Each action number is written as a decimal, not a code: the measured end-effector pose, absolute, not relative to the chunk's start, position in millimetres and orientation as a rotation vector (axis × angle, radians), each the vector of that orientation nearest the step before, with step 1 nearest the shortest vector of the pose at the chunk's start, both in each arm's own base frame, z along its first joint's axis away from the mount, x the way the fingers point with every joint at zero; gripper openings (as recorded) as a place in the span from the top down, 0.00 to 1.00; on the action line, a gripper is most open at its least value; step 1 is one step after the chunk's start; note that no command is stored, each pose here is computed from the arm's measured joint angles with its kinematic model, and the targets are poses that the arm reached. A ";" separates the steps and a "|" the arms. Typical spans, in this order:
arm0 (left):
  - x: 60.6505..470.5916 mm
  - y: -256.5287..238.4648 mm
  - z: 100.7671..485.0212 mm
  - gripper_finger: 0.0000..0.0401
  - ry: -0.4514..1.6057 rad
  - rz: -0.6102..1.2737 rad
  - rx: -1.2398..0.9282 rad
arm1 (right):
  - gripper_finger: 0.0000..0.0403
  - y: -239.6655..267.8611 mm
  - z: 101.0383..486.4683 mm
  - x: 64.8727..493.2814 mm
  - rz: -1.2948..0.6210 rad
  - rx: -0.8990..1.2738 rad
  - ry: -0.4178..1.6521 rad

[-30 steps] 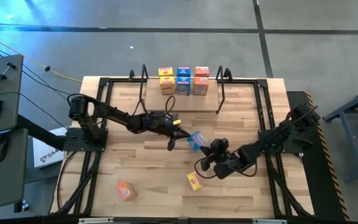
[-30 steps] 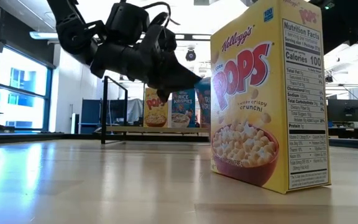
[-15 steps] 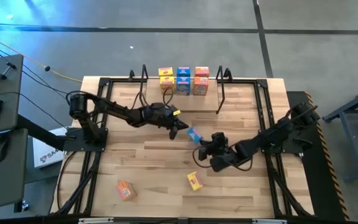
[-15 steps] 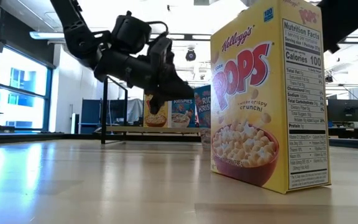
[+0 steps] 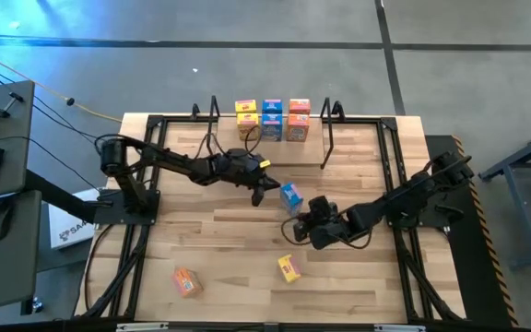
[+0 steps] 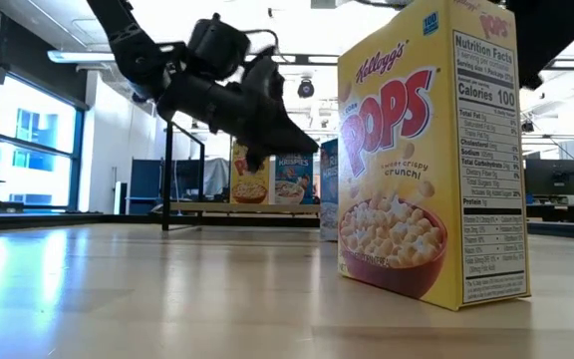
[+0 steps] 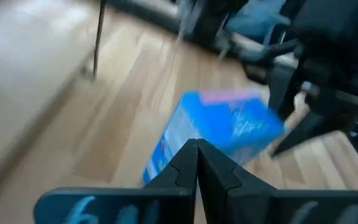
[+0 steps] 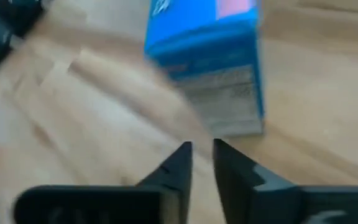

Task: Stack cereal on shelf
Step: Put the blue cereal box on the shelf aligned with the other blue cereal boxes

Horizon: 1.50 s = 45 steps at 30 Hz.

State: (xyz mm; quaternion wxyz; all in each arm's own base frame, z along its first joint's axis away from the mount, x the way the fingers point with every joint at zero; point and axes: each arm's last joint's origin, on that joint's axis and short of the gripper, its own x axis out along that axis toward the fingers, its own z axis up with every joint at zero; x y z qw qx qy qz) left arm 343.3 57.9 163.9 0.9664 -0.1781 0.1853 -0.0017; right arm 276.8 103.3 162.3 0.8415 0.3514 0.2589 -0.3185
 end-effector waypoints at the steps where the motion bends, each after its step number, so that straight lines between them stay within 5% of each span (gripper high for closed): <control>1: 341.2 55.9 169.9 1.00 0.341 -0.013 -0.325 | 0.79 107.0 166.0 277.8 -0.654 0.726 0.564; 10: 280.0 25.2 209.0 1.00 0.171 -0.032 -0.126 | 0.37 131.5 240.1 283.9 -0.718 0.442 0.609; 16: 227.6 12.9 199.5 1.00 0.068 -0.011 -0.129 | 0.24 114.0 257.5 308.7 -0.752 0.351 0.632; 35: 180.0 8.4 188.8 1.00 -0.013 0.022 -0.134 | 0.25 53.7 216.1 339.1 -0.843 0.432 0.901; 45: 179.7 14.0 188.0 1.00 -0.009 0.065 -0.152 | 0.55 49.6 207.0 346.1 -0.770 0.380 0.966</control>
